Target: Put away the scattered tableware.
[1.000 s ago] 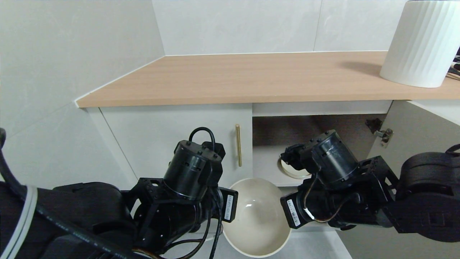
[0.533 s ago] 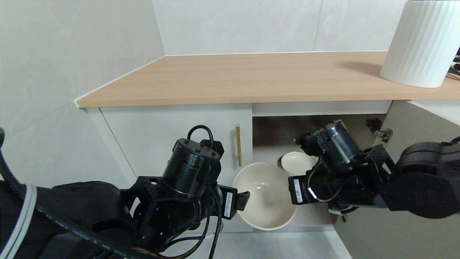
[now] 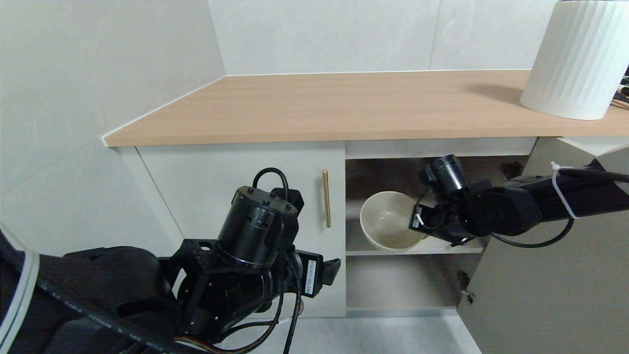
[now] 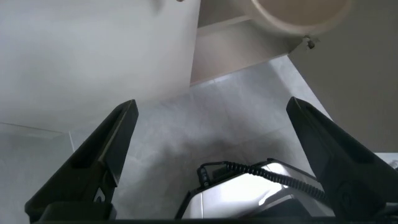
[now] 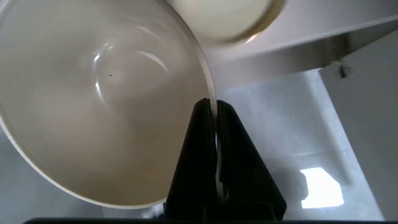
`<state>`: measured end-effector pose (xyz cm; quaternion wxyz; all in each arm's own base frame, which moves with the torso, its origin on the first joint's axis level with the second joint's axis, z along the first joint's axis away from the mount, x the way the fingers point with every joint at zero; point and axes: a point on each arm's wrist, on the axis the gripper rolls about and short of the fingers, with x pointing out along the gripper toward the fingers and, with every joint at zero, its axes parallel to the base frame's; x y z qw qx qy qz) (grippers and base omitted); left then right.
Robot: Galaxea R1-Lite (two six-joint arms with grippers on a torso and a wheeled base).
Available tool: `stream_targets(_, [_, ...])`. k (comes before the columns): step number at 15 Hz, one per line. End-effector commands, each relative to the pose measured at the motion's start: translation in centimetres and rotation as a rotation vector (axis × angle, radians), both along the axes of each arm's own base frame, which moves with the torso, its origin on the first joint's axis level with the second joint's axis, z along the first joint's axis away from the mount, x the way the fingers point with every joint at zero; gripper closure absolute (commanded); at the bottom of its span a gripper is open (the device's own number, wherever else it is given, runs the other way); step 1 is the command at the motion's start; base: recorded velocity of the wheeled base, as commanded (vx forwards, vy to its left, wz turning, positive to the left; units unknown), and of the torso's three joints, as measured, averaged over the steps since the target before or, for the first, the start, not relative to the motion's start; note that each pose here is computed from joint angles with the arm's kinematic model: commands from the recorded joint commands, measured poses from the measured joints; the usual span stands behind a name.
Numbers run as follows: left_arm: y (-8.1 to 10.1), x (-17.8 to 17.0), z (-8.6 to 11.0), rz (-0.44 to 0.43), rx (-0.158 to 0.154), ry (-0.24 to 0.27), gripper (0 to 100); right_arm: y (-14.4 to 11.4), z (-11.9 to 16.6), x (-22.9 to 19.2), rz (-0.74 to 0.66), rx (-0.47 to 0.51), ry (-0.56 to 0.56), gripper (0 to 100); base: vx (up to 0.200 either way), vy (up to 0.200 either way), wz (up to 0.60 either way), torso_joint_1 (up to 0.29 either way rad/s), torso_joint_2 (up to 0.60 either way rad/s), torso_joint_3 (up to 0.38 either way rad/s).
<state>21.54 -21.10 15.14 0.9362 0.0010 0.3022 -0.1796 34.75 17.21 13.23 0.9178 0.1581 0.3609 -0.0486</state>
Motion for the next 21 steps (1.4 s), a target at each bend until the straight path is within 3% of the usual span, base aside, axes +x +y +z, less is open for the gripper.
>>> stream_targets(1, [0.0,0.0,0.1,0.001,-0.002,-0.002,0,-0.9,-1.6,2.0,-0.061,0.002,0.021,100,0.0,0.0,0.0,0.0,0.0,0.0])
stream_targets(8, [0.0,0.0,0.1,0.001,-0.003,-0.002,0,-3.8,-4.6,6.3,-0.182,0.032,-0.044,100,0.0,0.0,0.0,0.0,0.0,0.0])
stream_targets(21, [0.0,0.0,0.0,0.007,-0.007,0.003,0,-4.6,-7.3,8.8,-0.232,0.025,-0.071,100,0.0,0.0,0.0,0.0,0.0,0.0])
